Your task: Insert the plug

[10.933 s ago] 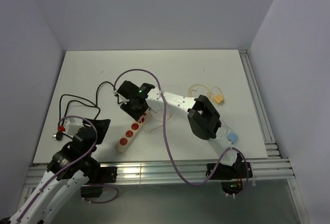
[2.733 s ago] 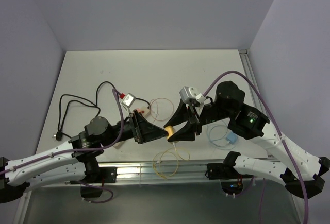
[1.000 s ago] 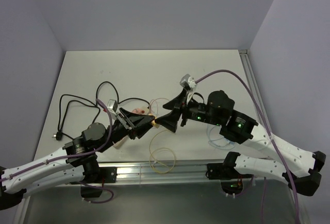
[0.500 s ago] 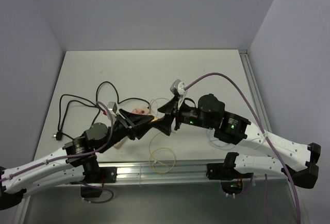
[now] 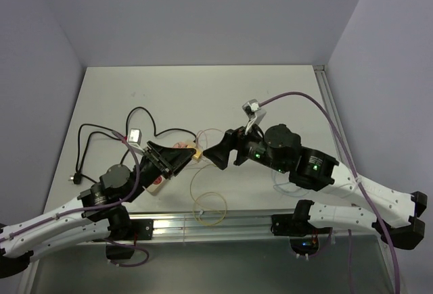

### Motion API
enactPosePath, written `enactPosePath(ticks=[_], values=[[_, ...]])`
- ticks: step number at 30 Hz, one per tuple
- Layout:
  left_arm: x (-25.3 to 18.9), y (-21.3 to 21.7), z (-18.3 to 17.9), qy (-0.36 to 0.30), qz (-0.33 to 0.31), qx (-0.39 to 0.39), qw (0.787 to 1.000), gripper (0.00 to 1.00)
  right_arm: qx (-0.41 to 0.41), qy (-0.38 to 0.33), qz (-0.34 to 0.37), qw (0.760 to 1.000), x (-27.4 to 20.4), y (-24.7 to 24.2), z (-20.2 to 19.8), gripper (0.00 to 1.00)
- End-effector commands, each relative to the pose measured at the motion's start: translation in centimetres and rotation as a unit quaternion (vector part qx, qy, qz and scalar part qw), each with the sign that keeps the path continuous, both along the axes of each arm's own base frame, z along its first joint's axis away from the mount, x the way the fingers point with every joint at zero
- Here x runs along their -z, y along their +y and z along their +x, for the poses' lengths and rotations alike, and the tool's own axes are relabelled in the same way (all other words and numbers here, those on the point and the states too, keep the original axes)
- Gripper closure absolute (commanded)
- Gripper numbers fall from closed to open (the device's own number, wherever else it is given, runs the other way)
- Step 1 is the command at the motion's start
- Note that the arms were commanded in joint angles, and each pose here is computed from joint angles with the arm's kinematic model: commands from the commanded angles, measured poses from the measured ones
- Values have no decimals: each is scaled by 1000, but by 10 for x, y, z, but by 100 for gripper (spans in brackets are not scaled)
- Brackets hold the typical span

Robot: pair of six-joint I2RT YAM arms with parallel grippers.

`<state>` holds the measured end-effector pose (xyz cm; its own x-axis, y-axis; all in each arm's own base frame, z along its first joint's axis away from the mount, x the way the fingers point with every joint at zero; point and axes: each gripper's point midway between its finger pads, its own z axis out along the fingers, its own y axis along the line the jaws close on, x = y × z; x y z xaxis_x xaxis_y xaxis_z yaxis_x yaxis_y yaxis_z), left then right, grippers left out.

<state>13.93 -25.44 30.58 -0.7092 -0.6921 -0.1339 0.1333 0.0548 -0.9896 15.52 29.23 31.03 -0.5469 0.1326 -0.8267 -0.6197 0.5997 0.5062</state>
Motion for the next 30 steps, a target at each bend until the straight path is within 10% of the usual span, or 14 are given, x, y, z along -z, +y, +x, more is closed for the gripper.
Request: enactPosePath(ticks=[1,9,30], values=[[-26,17,13,-63,-5,-58,996,100,-13,26,95,995,-41,-1,-16,0],[-24,19,28,-25,-29,-95,995,100,-36,122,245,961,-60,19,-29,7],[-17,26,23,-29,-20,-91,995,100,-11,85,174,981,-34,11,-21,15]])
